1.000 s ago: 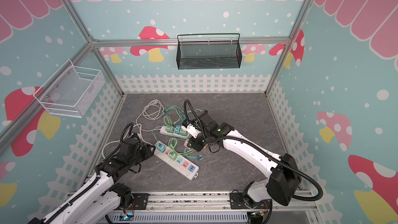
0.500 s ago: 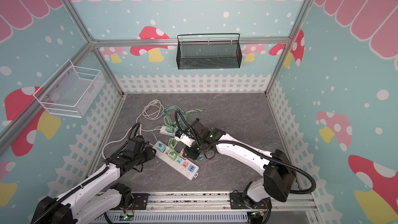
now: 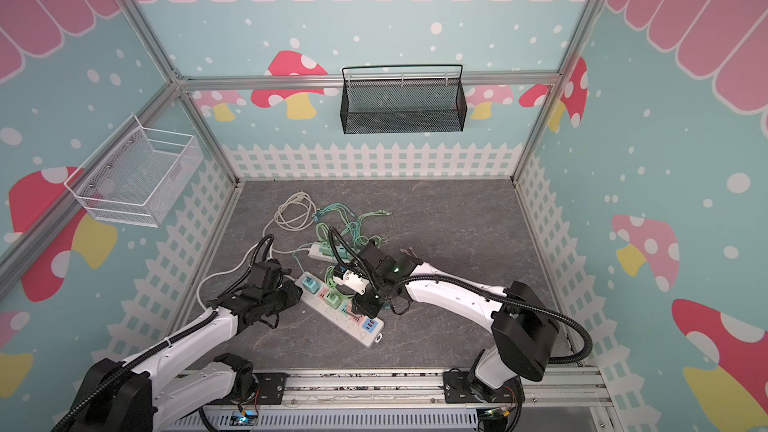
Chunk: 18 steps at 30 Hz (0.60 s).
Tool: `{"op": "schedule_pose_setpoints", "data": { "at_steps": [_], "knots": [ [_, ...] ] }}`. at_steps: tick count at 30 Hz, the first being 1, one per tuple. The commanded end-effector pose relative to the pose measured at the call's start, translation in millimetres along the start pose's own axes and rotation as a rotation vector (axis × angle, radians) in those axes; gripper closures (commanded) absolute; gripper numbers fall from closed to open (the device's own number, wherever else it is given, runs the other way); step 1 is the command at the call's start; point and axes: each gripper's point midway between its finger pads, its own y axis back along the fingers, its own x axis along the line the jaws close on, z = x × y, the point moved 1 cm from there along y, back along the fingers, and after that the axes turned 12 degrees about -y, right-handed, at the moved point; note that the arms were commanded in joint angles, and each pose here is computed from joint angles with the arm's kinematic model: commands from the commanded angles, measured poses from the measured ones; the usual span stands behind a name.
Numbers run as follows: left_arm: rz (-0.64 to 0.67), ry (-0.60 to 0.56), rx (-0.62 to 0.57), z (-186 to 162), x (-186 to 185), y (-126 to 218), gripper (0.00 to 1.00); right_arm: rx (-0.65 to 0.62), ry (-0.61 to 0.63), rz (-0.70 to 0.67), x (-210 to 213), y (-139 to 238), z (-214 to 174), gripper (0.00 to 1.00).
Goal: Insert the plug
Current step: 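Align the pink charger over the socket nearest the robot with right gripper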
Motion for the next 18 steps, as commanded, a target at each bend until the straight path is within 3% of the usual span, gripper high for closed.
{"op": "schedule_pose_setpoints", "data": {
  "at_steps": [1, 18],
  "knots": [
    [0.006, 0.006, 0.007, -0.3, 2.5, -0.5, 0.69, 0.033, 0.012, -0.011, -2.0, -10.9, -8.9, 1.00],
    [0.008, 0.018, 0.028, -7.7, 9.5, -3.7, 0.71, 0.083, 0.008, -0.048, -5.6, -20.8, -18.2, 1.00]
  ]
}}
